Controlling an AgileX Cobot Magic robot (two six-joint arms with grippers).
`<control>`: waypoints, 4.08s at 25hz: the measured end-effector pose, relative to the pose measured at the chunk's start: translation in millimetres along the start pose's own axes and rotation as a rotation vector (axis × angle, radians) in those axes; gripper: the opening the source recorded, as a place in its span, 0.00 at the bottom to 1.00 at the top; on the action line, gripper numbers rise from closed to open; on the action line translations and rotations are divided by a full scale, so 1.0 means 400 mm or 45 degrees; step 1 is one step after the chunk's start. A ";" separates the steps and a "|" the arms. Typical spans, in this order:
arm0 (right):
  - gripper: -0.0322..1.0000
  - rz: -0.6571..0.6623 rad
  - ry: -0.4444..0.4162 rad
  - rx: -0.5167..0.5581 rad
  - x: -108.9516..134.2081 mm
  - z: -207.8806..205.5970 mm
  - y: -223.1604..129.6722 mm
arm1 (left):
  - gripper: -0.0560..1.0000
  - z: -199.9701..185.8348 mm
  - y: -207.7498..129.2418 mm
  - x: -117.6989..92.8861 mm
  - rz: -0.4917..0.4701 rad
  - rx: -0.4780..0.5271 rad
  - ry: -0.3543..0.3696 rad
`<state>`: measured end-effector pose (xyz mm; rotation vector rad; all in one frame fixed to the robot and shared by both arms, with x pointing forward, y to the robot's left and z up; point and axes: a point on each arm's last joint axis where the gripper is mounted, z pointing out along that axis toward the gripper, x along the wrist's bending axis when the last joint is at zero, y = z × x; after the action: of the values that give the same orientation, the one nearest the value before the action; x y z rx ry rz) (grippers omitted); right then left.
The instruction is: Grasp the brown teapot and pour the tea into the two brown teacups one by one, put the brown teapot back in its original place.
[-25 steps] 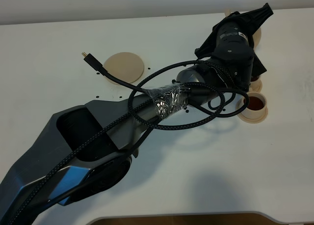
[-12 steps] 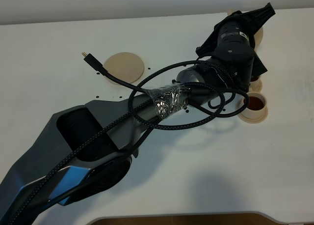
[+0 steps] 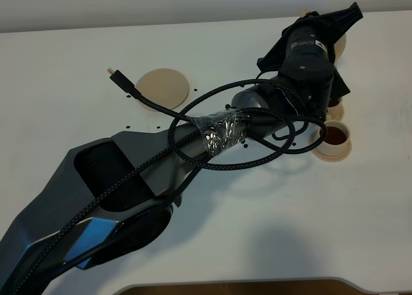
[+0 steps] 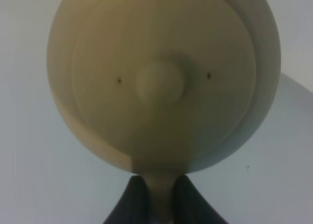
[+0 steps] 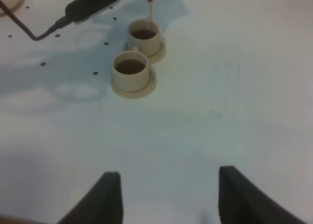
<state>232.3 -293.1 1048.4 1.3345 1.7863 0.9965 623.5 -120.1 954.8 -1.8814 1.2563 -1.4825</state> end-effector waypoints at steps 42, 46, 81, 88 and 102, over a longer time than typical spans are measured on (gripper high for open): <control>0.45 0.000 0.000 0.000 0.000 0.000 0.000 | 0.17 -0.019 -0.017 -0.052 -0.400 -0.061 -0.361; 0.45 0.000 0.000 0.000 0.000 0.000 0.000 | 0.17 -0.064 -0.110 -0.031 -0.674 0.006 -0.410; 0.45 0.000 0.000 0.000 0.000 0.000 0.000 | 0.17 -0.107 -0.192 -0.149 -1.992 -0.004 -1.321; 0.45 0.000 0.000 0.000 0.000 0.000 0.000 | 0.17 -0.052 -0.280 -0.240 -2.314 0.230 -1.390; 0.45 0.000 0.000 0.000 0.000 0.000 0.000 | 0.17 0.011 -0.392 -0.409 -2.640 0.446 -1.555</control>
<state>232.3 -293.1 1048.4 1.3345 1.7863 0.9965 685.1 95.4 988.7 -2.6606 -1.8131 -0.3266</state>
